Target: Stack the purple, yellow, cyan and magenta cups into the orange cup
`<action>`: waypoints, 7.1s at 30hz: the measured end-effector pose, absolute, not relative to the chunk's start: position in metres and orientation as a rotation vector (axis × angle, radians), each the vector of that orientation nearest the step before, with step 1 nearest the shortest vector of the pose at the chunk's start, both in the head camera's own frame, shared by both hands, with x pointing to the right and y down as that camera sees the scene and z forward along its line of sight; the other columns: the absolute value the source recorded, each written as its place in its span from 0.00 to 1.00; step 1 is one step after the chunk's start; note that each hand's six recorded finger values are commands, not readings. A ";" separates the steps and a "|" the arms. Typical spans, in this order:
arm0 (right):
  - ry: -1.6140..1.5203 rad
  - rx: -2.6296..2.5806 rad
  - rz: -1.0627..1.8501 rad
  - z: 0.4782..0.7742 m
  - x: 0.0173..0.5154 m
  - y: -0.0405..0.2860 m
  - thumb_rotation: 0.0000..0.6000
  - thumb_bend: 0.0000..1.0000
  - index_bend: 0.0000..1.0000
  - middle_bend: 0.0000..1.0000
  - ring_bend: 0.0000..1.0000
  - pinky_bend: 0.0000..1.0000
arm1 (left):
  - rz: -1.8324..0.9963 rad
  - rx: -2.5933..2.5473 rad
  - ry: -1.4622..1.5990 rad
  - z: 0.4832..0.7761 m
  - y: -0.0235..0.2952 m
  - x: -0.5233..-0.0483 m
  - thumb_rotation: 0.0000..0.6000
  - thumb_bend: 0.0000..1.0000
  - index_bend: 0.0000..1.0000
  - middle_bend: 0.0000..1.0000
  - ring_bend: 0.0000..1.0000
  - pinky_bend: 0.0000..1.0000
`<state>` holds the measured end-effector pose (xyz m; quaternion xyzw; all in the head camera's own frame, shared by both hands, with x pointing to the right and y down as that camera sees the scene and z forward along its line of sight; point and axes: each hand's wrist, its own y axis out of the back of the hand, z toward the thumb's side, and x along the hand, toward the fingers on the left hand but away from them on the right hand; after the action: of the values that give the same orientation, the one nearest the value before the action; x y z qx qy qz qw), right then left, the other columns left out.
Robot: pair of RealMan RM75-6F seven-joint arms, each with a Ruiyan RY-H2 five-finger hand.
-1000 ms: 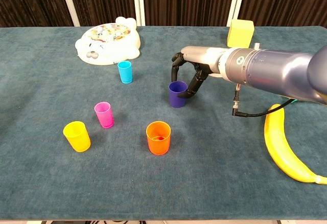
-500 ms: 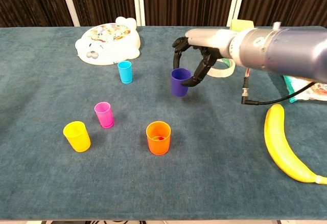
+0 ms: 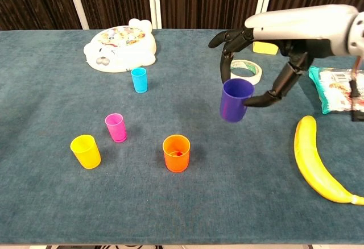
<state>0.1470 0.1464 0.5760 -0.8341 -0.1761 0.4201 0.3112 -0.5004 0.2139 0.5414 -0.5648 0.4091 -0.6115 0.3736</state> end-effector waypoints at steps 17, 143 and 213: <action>-0.439 -2.191 0.940 0.577 0.123 0.174 1.00 0.41 0.50 0.00 0.02 0.01 | -1.573 -1.448 1.037 0.544 0.214 -0.500 1.00 0.00 0.00 0.00 0.00 0.05; -0.469 -2.272 1.029 0.611 0.083 0.156 1.00 0.41 0.15 0.00 0.01 0.01 | -1.572 -1.441 1.036 0.545 0.214 -0.500 1.00 0.00 0.00 0.00 0.00 0.05; -0.396 -2.233 0.883 0.660 -0.062 0.178 1.00 0.41 0.24 0.00 0.01 0.01 | -1.577 -1.443 1.074 0.542 0.209 -0.508 1.00 0.00 0.00 0.00 0.00 0.05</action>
<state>-0.0616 0.1782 0.6605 -0.8606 -0.1528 0.3402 0.3468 -0.5082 0.2090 0.5425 -0.5614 0.4177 -0.6135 0.3660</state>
